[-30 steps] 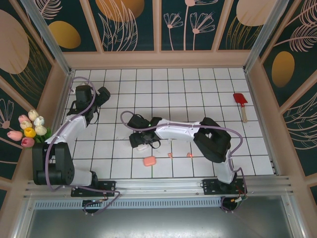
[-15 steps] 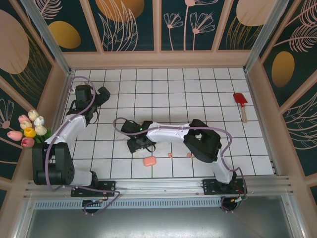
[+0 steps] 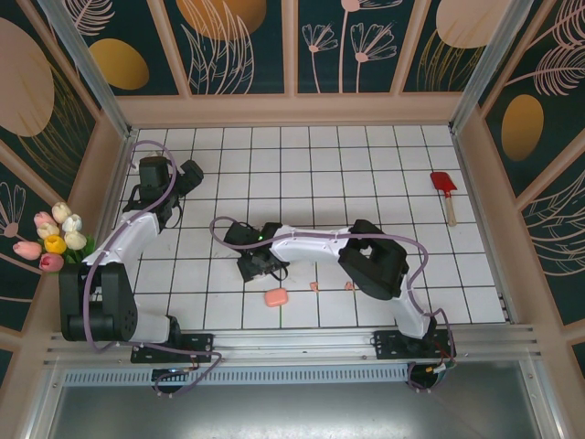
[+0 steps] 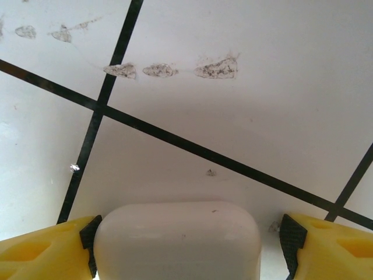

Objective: Insert wireless bluetooth earbuds into charging case

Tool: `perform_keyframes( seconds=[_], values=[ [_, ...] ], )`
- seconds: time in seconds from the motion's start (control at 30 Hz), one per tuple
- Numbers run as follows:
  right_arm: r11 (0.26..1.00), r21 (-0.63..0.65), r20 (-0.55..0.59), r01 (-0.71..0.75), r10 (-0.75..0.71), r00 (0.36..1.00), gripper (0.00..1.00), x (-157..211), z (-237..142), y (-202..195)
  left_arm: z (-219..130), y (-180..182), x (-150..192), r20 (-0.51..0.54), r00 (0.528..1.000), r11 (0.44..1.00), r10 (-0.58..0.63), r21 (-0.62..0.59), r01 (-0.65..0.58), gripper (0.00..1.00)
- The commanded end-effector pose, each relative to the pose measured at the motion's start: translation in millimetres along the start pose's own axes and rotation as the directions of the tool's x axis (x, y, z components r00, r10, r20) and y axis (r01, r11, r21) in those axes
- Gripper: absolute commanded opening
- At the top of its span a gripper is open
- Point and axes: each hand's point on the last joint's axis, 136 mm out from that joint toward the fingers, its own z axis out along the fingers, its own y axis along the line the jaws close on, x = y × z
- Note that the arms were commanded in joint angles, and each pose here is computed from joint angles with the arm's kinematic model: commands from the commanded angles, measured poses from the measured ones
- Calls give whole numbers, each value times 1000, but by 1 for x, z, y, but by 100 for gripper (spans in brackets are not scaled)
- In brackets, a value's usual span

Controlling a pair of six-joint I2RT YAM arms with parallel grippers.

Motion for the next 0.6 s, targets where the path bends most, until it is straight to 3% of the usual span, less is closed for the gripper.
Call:
perform_keyframes(
  seconds=[0.0, 0.27, 0.57],
  values=[
    [999, 38, -32, 22, -21, 999, 77, 9, 5, -4, -1, -4, -10, 21, 1000, 1000, 12, 11, -12, 99],
    [1000, 21, -17, 17, -17, 1000, 67, 3, -2, -2, 0, -6, -9, 17, 1000, 1000, 6, 18, -7, 99],
    [996, 5, 48, -88, 88, 995, 63, -25, -14, -28, 0, -6, -8, 12, 1000, 1000, 6, 24, -6, 99]
  ],
)
